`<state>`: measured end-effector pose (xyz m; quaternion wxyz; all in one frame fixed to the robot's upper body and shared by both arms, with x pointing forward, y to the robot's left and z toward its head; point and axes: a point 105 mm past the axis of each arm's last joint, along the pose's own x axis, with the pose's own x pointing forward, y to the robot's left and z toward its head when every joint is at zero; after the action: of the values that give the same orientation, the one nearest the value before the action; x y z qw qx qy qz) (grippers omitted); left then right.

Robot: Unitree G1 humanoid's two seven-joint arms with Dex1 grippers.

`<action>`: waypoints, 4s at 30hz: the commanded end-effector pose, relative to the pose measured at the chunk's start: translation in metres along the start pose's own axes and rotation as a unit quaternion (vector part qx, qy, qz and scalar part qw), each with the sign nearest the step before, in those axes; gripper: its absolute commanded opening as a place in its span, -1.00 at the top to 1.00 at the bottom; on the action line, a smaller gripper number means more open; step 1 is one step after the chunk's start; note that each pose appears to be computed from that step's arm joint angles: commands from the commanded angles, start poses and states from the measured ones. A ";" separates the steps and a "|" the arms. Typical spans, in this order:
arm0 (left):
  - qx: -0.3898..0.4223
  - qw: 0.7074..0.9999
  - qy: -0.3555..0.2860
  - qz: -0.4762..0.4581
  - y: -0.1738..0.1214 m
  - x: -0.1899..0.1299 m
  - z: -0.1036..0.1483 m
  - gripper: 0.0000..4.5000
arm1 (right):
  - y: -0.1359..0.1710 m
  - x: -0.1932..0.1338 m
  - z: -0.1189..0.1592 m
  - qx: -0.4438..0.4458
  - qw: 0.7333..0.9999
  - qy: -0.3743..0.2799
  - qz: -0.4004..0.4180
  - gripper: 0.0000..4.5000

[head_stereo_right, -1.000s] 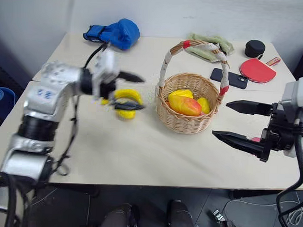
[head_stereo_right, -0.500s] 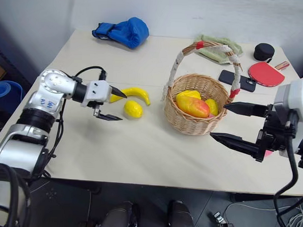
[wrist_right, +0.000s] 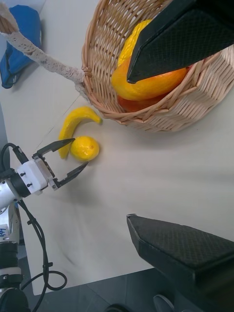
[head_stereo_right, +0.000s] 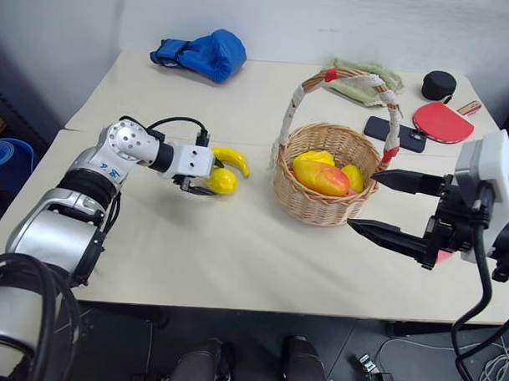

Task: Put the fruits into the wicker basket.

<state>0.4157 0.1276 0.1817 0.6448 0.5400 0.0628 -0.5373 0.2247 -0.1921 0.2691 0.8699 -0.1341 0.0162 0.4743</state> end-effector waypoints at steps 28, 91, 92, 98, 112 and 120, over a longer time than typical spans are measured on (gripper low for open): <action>-0.187 0.945 -0.254 0.091 0.055 0.038 0.211 -0.32 | -0.017 -0.016 -0.002 -0.002 0.994 -0.016 -0.113 -1.00; -0.084 0.993 0.047 0.068 0.006 -0.048 -0.037 -0.94 | -0.008 0.002 -0.007 0.012 0.998 -0.026 -0.063 -1.00; -0.081 0.993 0.055 0.066 0.006 -0.047 -0.039 -0.94 | -0.007 0.003 -0.006 0.012 0.998 -0.026 -0.063 -1.00; -0.089 0.991 0.057 0.085 0.014 -0.038 -0.038 -0.94 | -0.003 0.002 -0.008 0.014 0.997 -0.025 -0.066 -1.00; -0.093 0.995 -0.029 0.021 0.005 -0.032 -0.012 -0.14 | -0.005 0.003 -0.002 0.006 0.997 -0.027 -0.066 -1.00; -0.129 0.958 -0.253 0.021 0.034 -0.033 0.116 -0.14 | -0.004 0.000 -0.003 0.007 0.997 -0.023 -0.075 -1.00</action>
<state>0.3751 0.0730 0.2466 0.6906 0.3298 -0.0153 -0.6436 0.2336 -0.1945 0.2556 0.9035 -0.0998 0.0106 0.4166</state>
